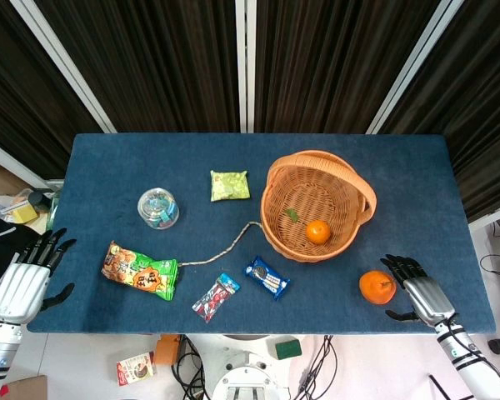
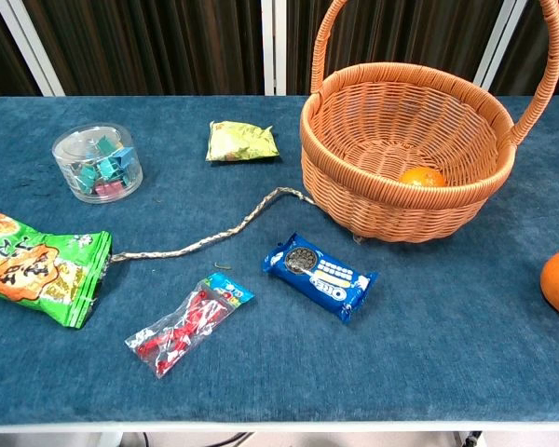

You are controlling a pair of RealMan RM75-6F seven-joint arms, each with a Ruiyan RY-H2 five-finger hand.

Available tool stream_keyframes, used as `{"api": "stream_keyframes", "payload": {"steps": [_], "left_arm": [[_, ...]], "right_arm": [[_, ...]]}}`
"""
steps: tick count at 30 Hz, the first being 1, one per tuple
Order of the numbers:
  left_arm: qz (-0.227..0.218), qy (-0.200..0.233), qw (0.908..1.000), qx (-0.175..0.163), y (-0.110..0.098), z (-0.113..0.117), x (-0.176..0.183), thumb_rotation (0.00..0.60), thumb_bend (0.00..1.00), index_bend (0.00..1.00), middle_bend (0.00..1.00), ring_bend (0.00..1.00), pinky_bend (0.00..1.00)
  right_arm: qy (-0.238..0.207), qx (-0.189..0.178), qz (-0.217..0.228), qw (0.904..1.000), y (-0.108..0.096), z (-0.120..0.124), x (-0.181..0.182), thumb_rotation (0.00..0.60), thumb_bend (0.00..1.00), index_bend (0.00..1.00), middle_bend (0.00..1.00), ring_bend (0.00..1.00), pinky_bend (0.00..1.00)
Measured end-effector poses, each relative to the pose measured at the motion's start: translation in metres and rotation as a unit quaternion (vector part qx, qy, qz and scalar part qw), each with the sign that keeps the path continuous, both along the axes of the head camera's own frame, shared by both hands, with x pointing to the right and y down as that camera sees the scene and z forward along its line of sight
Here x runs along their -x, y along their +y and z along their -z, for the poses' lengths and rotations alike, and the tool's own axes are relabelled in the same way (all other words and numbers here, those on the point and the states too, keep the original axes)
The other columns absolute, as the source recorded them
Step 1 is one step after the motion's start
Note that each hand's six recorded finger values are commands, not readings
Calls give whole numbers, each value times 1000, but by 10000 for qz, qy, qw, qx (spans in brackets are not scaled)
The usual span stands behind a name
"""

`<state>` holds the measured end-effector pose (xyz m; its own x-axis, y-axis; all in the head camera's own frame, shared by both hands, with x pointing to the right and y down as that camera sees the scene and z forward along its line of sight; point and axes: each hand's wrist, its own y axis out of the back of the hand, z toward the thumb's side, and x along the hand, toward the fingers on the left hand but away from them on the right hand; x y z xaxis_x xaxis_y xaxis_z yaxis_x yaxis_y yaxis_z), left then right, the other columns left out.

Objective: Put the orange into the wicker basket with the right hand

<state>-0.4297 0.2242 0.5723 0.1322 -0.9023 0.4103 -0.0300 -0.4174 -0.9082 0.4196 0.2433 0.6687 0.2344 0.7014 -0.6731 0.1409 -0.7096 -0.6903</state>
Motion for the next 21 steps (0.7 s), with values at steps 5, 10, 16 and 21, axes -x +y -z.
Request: {"api": "stream_keyframes", "payload": {"steps": [5, 10, 16, 21], "left_arm": [[76, -44, 10000, 11, 0, 0, 3, 600, 220, 162, 61, 14, 185], [73, -32, 10000, -13, -1, 2, 3, 600, 220, 161, 61, 14, 185], [65, -31, 10000, -2, -2, 0, 3, 600, 220, 155, 61, 14, 185], [53, -13, 10000, -72, -3, 2, 3, 600, 219, 155, 61, 14, 185]], "right_arm": [[-10, 30, -19, 10000, 0, -2, 0, 600, 156, 0, 0, 0, 0], [-9, 67, -24, 10000, 1, -5, 1, 600, 157, 0, 0, 0, 0], [-34, 85, -40, 10000, 1, -8, 2, 600, 167, 0, 0, 0, 0], [-145, 97, -75, 9998, 1, -12, 5, 600, 193, 0, 0, 0, 0]]}}
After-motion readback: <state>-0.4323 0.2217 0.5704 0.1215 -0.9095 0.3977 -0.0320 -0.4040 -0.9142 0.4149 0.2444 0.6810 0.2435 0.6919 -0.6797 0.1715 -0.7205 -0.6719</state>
